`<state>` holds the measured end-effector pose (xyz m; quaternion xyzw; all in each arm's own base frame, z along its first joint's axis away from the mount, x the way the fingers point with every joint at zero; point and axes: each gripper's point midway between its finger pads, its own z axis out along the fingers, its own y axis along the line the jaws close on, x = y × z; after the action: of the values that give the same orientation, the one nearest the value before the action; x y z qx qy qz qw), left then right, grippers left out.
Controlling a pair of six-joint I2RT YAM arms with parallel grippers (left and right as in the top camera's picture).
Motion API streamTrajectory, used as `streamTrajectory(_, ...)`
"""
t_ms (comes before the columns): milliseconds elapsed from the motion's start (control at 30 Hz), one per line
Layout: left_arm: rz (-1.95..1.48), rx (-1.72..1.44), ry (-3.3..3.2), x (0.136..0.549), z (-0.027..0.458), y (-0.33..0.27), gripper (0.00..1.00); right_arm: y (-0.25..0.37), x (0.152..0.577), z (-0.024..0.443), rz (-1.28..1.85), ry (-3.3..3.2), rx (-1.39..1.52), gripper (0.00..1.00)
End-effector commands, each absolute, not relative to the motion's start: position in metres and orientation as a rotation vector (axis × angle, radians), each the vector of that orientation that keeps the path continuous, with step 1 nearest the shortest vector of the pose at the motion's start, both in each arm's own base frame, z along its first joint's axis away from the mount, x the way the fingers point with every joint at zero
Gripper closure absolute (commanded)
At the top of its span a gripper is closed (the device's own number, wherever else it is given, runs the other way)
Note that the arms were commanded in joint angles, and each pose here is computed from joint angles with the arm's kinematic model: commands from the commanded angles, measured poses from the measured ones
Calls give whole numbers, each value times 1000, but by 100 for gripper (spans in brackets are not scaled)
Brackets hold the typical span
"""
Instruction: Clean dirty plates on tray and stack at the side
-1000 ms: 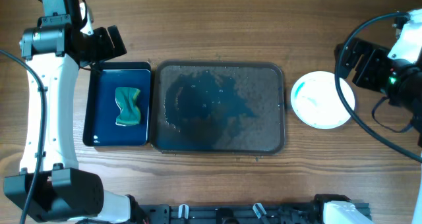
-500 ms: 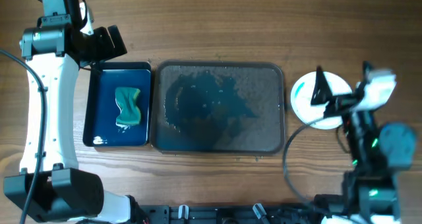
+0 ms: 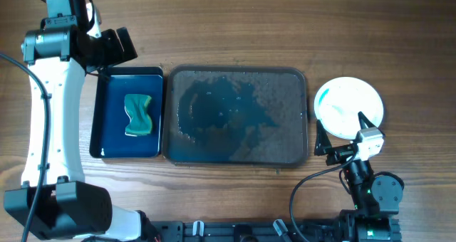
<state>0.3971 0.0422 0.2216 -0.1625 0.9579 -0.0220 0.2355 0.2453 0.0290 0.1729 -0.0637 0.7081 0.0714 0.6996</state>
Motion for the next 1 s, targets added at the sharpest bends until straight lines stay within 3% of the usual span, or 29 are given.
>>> streamTrajectory(0, -74, -459, 2627, 398, 221, 42, 0, 33, 244, 174, 192, 1572, -145, 0)
streamTrajectory(333, -73, -459, 2625, 397, 222, 42, 0, 33, 244, 174, 191, 1572, -146, 0)
streamTrajectory(500, -153, -323, 2199, 375, 324, 24, 0, 33, 244, 174, 191, 1572, -146, 0)
streamTrajectory(567, -159, -286, 2018, 351, 340, 22, 0, 33, 244, 174, 191, 1572, -146, 0)
streamTrajectory(767, -130, -262, 1729, 257, 275, 21, 0, 33, 244, 174, 191, 1572, -146, 0)
streamTrajectory(967, -131, -231, 1577, 245, 215, 19, 0, 33, 244, 174, 191, 1572, -146, 0)
